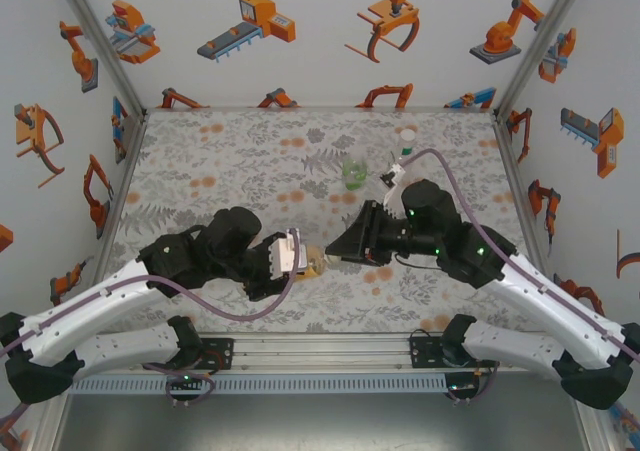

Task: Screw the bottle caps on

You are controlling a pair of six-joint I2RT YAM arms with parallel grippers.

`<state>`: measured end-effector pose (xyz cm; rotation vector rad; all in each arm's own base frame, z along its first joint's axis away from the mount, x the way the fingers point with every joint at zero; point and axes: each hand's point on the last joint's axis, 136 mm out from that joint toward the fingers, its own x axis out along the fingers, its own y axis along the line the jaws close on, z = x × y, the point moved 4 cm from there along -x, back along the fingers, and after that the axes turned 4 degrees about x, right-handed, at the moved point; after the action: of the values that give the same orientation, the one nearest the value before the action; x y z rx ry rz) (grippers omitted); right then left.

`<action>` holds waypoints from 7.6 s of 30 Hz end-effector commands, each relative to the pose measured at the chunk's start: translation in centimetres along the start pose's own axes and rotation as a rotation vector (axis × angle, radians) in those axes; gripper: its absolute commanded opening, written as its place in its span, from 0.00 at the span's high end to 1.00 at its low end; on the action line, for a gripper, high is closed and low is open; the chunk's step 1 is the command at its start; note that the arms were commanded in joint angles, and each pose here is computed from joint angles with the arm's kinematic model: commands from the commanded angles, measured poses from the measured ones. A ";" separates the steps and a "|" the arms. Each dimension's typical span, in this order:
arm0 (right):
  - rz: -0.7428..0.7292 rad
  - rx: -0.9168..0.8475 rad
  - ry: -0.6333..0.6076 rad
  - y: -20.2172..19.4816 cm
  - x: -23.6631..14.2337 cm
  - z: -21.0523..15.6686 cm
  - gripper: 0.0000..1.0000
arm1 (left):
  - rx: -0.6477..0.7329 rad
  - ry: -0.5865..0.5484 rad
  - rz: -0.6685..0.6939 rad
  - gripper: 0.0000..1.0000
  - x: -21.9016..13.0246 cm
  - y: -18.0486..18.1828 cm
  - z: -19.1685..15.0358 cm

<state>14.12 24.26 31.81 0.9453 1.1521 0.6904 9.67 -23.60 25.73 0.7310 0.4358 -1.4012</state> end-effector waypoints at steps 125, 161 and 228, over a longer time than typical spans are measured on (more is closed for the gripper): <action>0.367 -1.364 0.007 10.1 -7.7 -3.5 0.41 | 0.099 -0.260 -0.027 0.98 -1.3 -0.4 4.8; 0.423 -1.711 0.119 6.8 -5.8 -5.1 0.72 | 0.112 -0.281 -0.037 0.99 -1.7 -0.5 5.2; 0.514 -1.762 0.094 8.7 -7.4 -5.7 0.48 | 0.127 -0.297 -0.057 1.00 -1.6 -0.7 5.5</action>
<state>7.48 23.30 42.49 -0.2617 0.1466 1.6205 8.53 -26.15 28.52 0.6353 0.2113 -1.5424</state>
